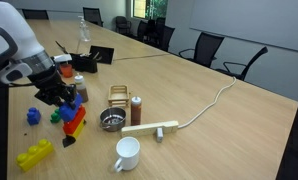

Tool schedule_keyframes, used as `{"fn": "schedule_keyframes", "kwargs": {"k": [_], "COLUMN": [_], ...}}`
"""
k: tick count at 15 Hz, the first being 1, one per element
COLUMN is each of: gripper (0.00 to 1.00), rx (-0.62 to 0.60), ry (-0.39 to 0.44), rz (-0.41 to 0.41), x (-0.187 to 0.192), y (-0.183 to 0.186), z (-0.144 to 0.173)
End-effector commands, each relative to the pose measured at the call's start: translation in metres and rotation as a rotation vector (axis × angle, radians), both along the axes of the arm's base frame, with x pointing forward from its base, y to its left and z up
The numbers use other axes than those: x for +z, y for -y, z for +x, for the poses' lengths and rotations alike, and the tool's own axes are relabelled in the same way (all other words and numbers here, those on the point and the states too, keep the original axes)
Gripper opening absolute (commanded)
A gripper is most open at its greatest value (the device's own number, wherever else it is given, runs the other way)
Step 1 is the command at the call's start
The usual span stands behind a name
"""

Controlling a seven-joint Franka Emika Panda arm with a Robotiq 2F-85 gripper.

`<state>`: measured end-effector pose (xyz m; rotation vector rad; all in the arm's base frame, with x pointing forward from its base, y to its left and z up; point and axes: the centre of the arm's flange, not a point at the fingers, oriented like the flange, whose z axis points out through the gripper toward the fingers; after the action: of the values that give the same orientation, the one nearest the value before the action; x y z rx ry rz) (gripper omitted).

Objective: Stack the blue building block on the right on top of the orange building block

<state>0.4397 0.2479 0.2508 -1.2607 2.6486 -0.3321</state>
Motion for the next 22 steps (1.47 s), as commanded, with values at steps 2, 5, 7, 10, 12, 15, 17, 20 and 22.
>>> {"fn": "schedule_keyframes", "kwargs": {"k": [2,5,7,10,12,15,17,20,22], "gripper": [0.10,0.10,0.10,0.10,0.10,0.10,0.10,0.10,0.10], "rx": [-0.027,-0.033,-0.034,-0.034,-0.032,-0.035,-0.034,-0.032,-0.031], "ry": [0.047,0.040,0.039,0.034,0.027,0.014,0.003,-0.011,-0.015], "rz": [-0.010,-0.002,-0.001,0.007,0.008,0.004,0.011,0.014,0.015], "x": [0.013,0.015,0.016,0.014,0.011,0.004,-0.002,-0.006,-0.009], "y": [-0.001,-0.002,-0.003,-0.003,-0.002,0.001,0.004,0.004,0.004], "z": [-0.011,-0.015,-0.019,-0.021,-0.021,-0.018,-0.016,-0.015,-0.013]}}
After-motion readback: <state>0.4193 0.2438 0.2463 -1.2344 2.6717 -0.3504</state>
